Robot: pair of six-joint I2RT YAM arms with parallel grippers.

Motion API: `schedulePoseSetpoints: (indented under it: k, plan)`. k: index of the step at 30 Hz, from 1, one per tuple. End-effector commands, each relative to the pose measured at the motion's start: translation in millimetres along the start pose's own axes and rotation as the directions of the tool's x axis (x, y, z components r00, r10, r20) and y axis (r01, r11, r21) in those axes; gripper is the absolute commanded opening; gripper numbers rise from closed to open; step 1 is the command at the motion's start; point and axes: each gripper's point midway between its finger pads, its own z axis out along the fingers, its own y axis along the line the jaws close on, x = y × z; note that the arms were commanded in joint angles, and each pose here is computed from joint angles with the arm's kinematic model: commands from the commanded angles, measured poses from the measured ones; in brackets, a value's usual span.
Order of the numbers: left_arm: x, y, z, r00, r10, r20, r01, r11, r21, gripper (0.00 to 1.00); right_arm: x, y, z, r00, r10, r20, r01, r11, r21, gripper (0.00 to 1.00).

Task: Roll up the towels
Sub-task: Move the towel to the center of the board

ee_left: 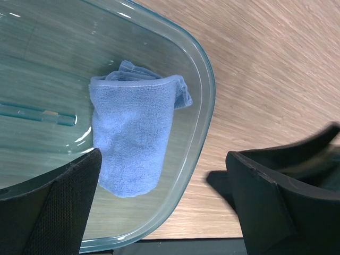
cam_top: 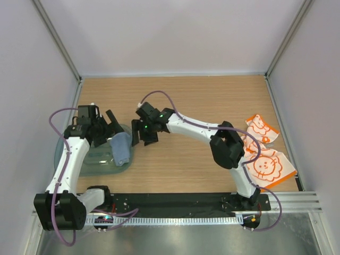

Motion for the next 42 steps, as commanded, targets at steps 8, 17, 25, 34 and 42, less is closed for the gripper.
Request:
schedulePoseSetpoints:
  k: [8,17,25,34,42]
  plan:
    - [-11,-6,-6,0.999,0.009,0.048,-0.01,1.0,0.026,1.0,-91,-152,-190,0.914,0.128,0.385,-0.217,0.956,0.196,0.75]
    - [-9,-13,-3,1.0,0.01,0.021,-0.011,0.998,0.067,1.0,-14,-437,-343,0.67,0.426,0.608,-0.735,0.493,0.465,0.75]
    - [-4,-19,2,1.0,0.01,-0.015,-0.008,0.995,0.099,1.0,19,-500,-325,0.629,0.541,0.558,-0.769,0.332,0.546,0.77]
    - [-4,-21,0,1.0,0.013,-0.011,-0.012,0.994,0.11,1.0,12,-484,-229,0.728,0.607,0.318,-0.669,0.529,0.523,0.39]
    - [-7,-16,-1,1.0,0.01,0.006,-0.011,0.997,0.082,1.0,-47,-314,-112,0.964,0.26,0.053,-0.263,0.908,0.327,0.31]
